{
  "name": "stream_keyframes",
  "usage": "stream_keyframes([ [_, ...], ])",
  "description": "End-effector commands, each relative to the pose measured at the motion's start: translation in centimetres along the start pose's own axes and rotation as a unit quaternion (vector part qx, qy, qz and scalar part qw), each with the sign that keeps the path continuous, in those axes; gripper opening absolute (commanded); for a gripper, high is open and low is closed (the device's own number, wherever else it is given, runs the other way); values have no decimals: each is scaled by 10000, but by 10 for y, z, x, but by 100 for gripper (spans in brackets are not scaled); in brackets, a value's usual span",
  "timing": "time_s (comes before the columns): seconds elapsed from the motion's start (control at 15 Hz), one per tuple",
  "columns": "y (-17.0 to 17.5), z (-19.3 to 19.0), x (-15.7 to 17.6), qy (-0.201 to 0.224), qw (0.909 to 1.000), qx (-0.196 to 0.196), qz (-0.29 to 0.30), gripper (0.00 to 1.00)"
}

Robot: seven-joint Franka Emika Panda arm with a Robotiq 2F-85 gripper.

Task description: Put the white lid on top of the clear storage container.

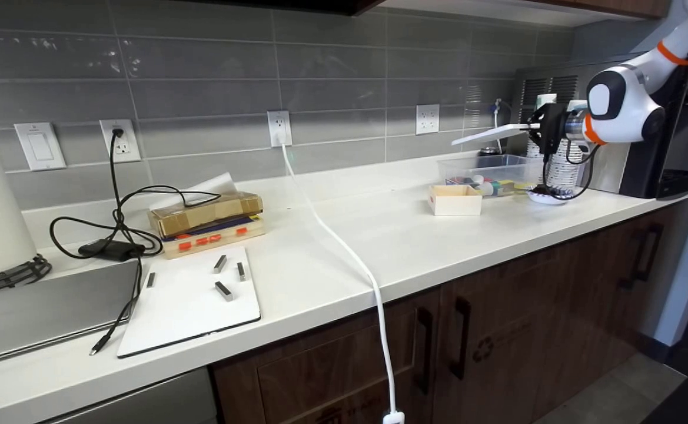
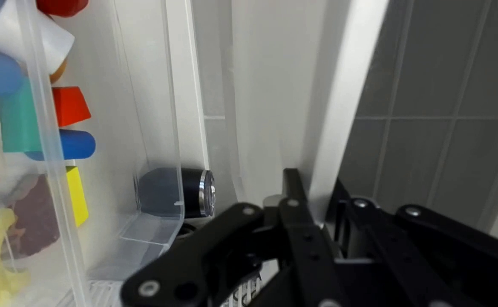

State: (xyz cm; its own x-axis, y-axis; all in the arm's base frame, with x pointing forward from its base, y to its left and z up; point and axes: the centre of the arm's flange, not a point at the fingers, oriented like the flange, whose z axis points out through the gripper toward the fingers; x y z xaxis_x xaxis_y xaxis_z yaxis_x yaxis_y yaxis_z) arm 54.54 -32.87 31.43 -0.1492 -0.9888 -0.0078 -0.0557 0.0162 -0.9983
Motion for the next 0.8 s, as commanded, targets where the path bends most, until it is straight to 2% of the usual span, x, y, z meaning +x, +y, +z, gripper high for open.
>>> stream_keyframes([
  [0.0,15,21,-62,348,9991,-35,225,4],
  [0.33,19,32,-57,476,9983,-183,279,4],
  [0.53,19,42,-55,338,9987,-190,343,4],
  [0.73,21,55,-67,208,9989,-220,363,4],
])
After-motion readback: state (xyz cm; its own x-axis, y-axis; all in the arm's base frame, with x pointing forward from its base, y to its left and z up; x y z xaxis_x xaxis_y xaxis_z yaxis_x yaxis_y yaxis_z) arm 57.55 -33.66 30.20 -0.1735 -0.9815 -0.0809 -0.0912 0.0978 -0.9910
